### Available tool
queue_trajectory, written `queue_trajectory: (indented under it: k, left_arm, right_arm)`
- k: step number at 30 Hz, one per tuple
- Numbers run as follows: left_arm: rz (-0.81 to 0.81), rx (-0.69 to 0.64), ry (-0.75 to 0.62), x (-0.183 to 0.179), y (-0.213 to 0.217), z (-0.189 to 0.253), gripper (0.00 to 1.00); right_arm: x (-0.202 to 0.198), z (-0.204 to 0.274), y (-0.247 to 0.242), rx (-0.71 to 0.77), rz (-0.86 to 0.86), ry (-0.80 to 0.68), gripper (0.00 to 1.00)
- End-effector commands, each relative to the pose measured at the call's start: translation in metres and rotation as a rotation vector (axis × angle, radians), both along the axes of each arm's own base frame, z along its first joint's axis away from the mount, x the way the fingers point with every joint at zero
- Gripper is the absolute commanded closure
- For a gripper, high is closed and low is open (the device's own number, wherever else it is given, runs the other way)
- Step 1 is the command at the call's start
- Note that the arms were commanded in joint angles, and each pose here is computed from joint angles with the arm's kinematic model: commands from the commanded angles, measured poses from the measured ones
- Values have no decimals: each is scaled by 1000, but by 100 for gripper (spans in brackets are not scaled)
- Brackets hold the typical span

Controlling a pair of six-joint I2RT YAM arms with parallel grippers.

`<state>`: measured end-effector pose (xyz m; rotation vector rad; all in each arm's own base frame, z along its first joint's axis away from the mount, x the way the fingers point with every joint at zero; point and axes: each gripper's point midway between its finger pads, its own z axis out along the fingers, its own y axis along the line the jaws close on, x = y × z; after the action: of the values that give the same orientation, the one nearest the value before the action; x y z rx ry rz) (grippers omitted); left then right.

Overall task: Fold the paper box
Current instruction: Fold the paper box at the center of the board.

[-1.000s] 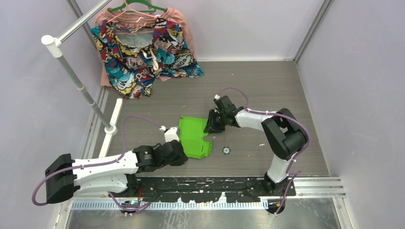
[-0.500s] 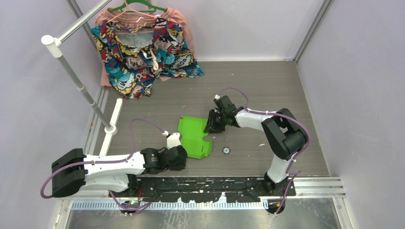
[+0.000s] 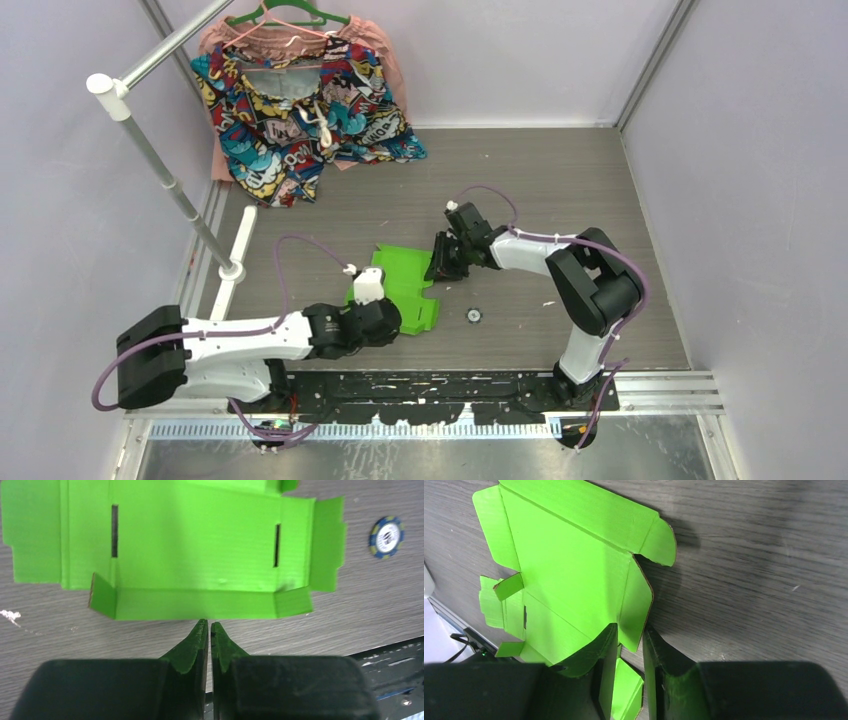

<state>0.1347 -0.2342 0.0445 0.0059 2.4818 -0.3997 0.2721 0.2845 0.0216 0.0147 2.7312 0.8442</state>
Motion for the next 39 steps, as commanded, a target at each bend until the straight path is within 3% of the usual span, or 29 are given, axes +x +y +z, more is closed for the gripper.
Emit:
queue_trajectory:
  k: [1, 9, 10, 12, 15, 20, 24, 29, 35, 39]
  left_arm:
    - [19, 7, -91, 19, -7, 23, 92]
    - [10, 26, -72, 20, -4, 26, 92]
    - [7, 26, -63, 17, -2, 27, 87]
    - [4, 13, -48, 11, 4, 28, 68]
    - [11, -35, -48, 5, 13, 28, 55]
    - [41, -121, -61, 4, 15, 29, 55]
    - [68, -247, 9, -5, -2, 23, 55]
    - [129, -353, 10, -2, -9, 30, 44]
    - [218, -358, -55, 12, 5, 34, 32]
    - [240, -329, -52, 15, 7, 25, 32]
  right_arm:
    - [-12, -10, -7, -47, -3, 18, 69]
    - [-17, -13, -8, -50, -2, 22, 69]
    - [-17, -13, -8, -49, -3, 23, 69]
    - [-17, -13, -8, -48, -1, 24, 69]
    - [-16, -12, -7, -46, 0, 20, 69]
    - [-16, -15, -6, -42, -4, 26, 69]
    - [-11, -16, -7, -38, -56, 18, 69]
    - [-4, -21, -6, 23, -216, -22, 69]
    - [-12, -39, 1, 98, -337, 3, 70]
    - [-17, -41, 10, 107, -335, 3, 70]
